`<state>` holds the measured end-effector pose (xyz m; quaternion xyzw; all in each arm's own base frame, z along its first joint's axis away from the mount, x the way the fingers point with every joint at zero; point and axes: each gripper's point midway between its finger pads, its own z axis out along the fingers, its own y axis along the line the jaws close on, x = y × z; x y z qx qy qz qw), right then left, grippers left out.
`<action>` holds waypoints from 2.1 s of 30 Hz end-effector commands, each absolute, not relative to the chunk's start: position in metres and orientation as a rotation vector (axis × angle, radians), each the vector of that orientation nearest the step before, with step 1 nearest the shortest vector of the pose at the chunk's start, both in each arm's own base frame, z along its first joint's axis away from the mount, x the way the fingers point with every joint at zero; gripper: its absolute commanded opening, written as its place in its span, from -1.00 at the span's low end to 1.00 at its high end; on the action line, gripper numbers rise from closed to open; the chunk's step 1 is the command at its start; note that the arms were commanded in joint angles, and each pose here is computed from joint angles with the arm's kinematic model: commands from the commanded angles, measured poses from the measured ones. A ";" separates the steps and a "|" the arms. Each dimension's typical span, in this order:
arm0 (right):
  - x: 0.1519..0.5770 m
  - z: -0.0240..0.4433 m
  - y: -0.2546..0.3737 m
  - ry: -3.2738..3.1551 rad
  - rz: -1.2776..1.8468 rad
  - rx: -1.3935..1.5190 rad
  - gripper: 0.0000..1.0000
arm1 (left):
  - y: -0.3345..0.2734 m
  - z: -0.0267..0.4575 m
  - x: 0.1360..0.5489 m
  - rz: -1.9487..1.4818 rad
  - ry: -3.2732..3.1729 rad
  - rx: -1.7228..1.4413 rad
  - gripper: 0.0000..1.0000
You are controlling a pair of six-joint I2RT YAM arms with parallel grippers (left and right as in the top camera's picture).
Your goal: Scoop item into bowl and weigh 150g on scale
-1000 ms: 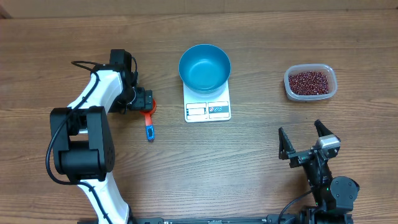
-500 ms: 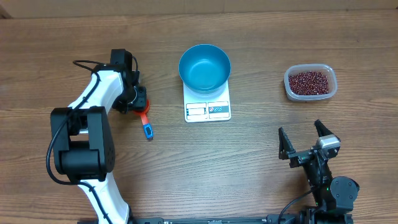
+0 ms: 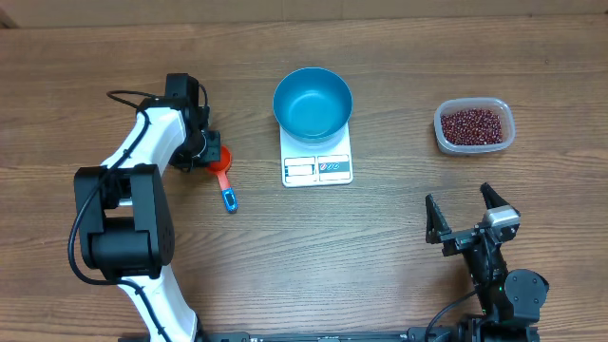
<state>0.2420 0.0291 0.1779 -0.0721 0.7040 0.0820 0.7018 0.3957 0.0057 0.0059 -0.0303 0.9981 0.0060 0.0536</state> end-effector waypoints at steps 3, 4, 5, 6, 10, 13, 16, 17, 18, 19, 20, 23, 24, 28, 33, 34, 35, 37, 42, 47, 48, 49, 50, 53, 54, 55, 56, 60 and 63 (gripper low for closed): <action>0.242 0.176 0.030 1.564 0.187 -0.160 1.00 | 0.008 -0.004 0.382 0.049 3.100 -0.085 -0.92; 0.242 0.176 0.030 1.563 0.187 -0.160 1.00 | 0.008 0.000 0.383 0.049 3.103 -0.085 -0.92; 0.242 0.176 0.030 1.563 0.187 -0.160 1.00 | 0.008 0.003 0.384 0.049 3.104 -0.086 -0.92; 0.242 0.176 0.030 1.563 0.187 -0.160 1.00 | 0.008 0.007 0.386 0.048 3.105 -0.086 -0.92; 0.242 0.176 0.030 1.564 0.187 -0.160 1.00 | 0.008 0.032 0.395 0.049 3.097 -0.086 -0.92; 0.242 0.176 0.030 1.564 0.187 -0.160 1.00 | 0.007 0.058 0.405 0.041 3.080 -0.086 -0.92; 0.242 0.176 0.030 1.563 0.187 -0.160 1.00 | 0.003 0.083 0.413 0.000 3.060 -0.090 -0.92; 0.242 0.176 0.030 1.564 0.187 -0.160 1.00 | 0.002 0.090 0.415 -0.012 3.054 -0.089 -0.92; 0.242 0.176 0.030 1.564 0.187 -0.160 1.00 | -0.001 0.099 0.417 -0.032 3.045 -0.088 -0.92; 0.242 0.176 0.030 1.563 0.187 -0.160 1.00 | -0.003 0.107 0.419 -0.053 3.038 -0.087 -0.92; 0.242 0.176 0.030 1.563 0.187 -0.160 1.00 | -0.007 0.117 0.420 -0.088 3.029 -0.090 -0.92; 0.242 0.176 0.030 1.563 0.187 -0.160 1.00 | -0.019 0.144 0.424 -0.200 2.996 -0.132 -0.92; 0.242 0.176 0.030 1.563 0.187 -0.160 1.00 | -0.022 0.152 0.425 -0.228 2.986 -0.142 -0.92; 0.242 0.176 0.030 1.563 0.187 -0.160 1.00 | -0.037 0.186 0.425 -0.372 2.946 -0.238 -0.92; 0.242 0.176 0.030 1.564 0.187 -0.160 1.00 | -0.041 0.199 0.424 -0.426 2.920 -0.498 -0.92; 0.242 0.176 0.030 1.563 0.187 -0.160 1.00 | -0.041 0.199 0.424 -0.426 2.921 -0.503 -0.92; 0.242 0.176 0.030 1.563 0.187 -0.160 1.00 | -0.040 0.199 0.423 -0.421 2.925 -0.506 -0.91; 0.242 0.176 0.030 1.563 0.187 -0.160 1.00 | -0.040 0.199 0.421 -0.419 2.933 -0.511 -0.91; 0.242 0.176 0.030 1.564 0.187 -0.160 1.00 | -0.029 0.203 0.406 -0.248 2.937 -0.650 -0.91; 0.242 0.176 0.030 1.564 0.187 -0.160 1.00 | -0.019 0.225 0.388 -0.003 2.866 -0.725 -0.91; 0.242 0.176 0.030 1.563 0.187 -0.160 1.00 | -0.021 0.231 0.384 0.023 2.854 -0.704 -0.91; 0.242 0.176 0.030 1.564 0.187 -0.160 1.00 | -0.024 0.238 0.381 0.048 2.839 -0.675 -0.91; 0.242 0.176 0.030 1.563 0.187 -0.160 1.00 | -0.026 0.242 0.378 0.067 2.828 -0.669 -0.91; 0.242 0.176 0.030 1.563 0.187 -0.160 1.00 | -0.029 0.252 0.371 0.154 2.777 -0.695 -0.92; 0.242 0.176 0.030 1.563 0.187 -0.160 1.00 | -0.031 0.254 0.370 0.178 2.760 -0.707 -0.91; 0.242 0.176 0.030 1.564 0.187 -0.160 1.00 | -0.032 0.254 0.369 0.193 2.751 -0.717 -0.91; 0.242 0.176 0.030 1.563 0.187 -0.160 1.00 | -0.035 0.254 0.368 0.200 2.748 -0.720 -0.91; 0.242 0.182 0.030 1.537 0.182 -0.164 1.00 | -0.047 0.253 0.367 0.182 2.741 -0.747 -0.91; 0.242 0.189 0.030 1.510 0.179 -0.171 1.00 | -0.053 0.253 0.366 0.160 2.733 -0.783 -0.91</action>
